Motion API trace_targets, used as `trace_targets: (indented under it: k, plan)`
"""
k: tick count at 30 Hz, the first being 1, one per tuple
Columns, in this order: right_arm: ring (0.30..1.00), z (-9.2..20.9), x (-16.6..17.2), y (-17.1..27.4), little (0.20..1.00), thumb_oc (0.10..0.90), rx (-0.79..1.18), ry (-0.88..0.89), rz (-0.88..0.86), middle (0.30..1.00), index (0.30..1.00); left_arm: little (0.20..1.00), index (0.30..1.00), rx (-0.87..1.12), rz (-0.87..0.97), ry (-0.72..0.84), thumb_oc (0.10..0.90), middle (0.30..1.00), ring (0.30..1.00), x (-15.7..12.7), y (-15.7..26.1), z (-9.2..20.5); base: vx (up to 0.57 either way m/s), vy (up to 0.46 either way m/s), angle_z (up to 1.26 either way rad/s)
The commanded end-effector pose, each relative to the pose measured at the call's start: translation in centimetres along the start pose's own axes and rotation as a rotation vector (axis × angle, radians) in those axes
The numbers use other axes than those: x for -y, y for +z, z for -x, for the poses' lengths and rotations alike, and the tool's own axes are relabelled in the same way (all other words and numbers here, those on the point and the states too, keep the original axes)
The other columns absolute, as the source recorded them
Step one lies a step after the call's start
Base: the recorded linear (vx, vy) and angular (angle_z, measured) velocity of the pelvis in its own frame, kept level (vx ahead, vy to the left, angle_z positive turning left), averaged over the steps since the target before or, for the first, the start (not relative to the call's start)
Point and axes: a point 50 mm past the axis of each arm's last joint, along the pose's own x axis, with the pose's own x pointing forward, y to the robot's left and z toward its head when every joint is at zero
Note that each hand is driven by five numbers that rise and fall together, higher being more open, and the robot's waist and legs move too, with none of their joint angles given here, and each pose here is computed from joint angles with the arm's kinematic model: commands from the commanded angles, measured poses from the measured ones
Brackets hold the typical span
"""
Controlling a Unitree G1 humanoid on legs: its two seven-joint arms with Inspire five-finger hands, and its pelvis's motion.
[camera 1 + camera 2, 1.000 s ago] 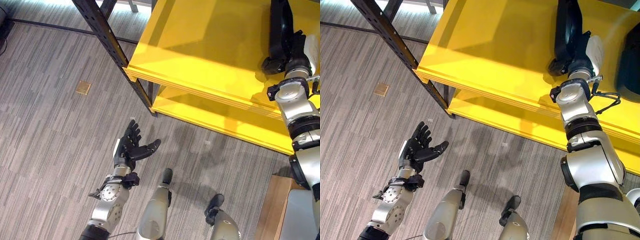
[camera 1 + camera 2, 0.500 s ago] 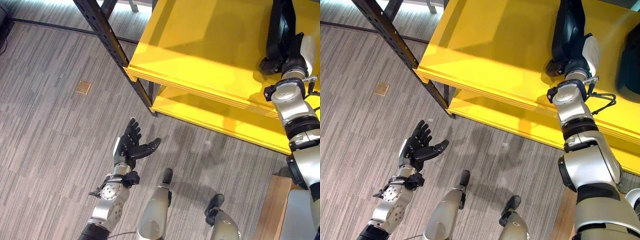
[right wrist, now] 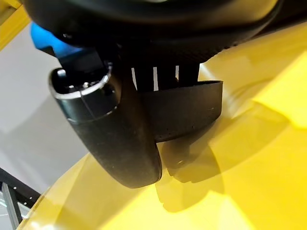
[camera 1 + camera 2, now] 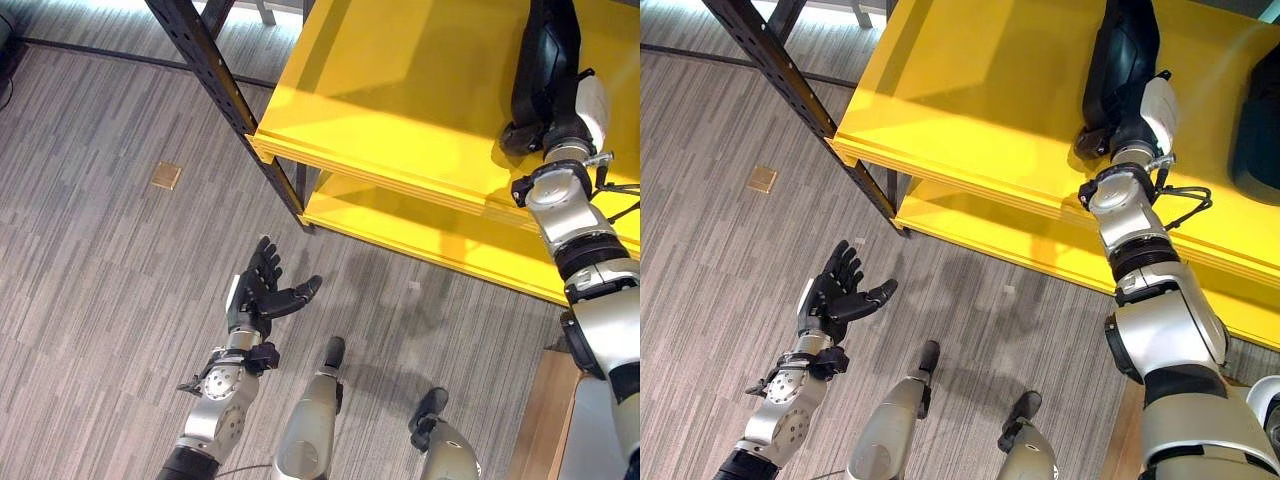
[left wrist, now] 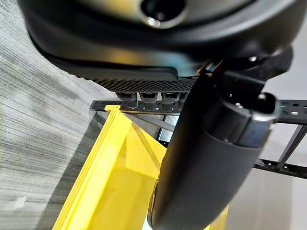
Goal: Move parts from the plastic box to the shelf.
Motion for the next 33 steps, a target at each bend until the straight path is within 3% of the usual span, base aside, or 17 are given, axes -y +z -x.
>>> trace_targets:
  k: [1, 11, 12, 13, 14, 23, 33]
  plan:
    - [0.3, -0.1, 0.2, 4.8, 0.3, 0.4, 0.201, -0.015, -0.065, 0.3, 0.3, 1.0, 1.0, 0.21, 0.032, -0.06, 0.9, 1.0, 1.0, 0.8, 4.1, -0.1, 0.0, 0.0, 0.0]
    - [0.3, 0.3, -1.0, 3.8, 0.3, 0.4, 0.147, 0.015, -0.075, 0.3, 0.3, 1.0, 1.0, 0.212, 0.027, -0.059, 0.9, 1.0, 1.0, 0.8, 4.1, -0.2, 0.0, 0.0, 0.0]
    - [0.918, 0.2, -1.0, 3.7, 0.918, 0.841, 0.139, 0.017, -0.076, 0.918, 0.918, 1.0, 1.0, 0.21, 0.026, -0.06, 0.9, 1.0, 1.0, 0.8, 4.1, -0.2, 0.0, 0.0, 0.0]
    - [0.918, 0.2, -1.0, 3.7, 0.918, 0.841, 0.139, 0.017, -0.076, 0.918, 0.918, 1.0, 1.0, 0.211, 0.026, -0.06, 0.9, 1.0, 1.0, 0.8, 4.1, -0.2, 0.0, 0.0, 0.0]
    - [1.0, 0.1, -0.9, 3.6, 1.0, 0.9, 0.131, 0.018, -0.07, 1.0, 1.0, 1.0, 1.0, 0.214, 0.023, -0.061, 0.9, 1.0, 1.0, 0.8, 4.2, -0.2, 0.0, 0.0, 0.0]
    - [1.0, -0.3, 0.7, 4.8, 1.0, 0.9, 0.19, -0.028, -0.078, 1.0, 1.0, 1.0, 1.0, 0.219, 0.021, -0.04, 0.9, 1.0, 1.0, 0.5, 4.3, -0.2, 0.0, 0.0, 0.0]
    - [1.0, 1.1, 2.7, 8.4, 1.0, 0.9, 0.395, -0.136, -0.187, 1.0, 1.0, 1.0, 1.0, 0.221, 0.014, 0.007, 0.9, 1.0, 1.0, -0.2, 4.4, -0.2, 0.0, -0.003, -0.07]
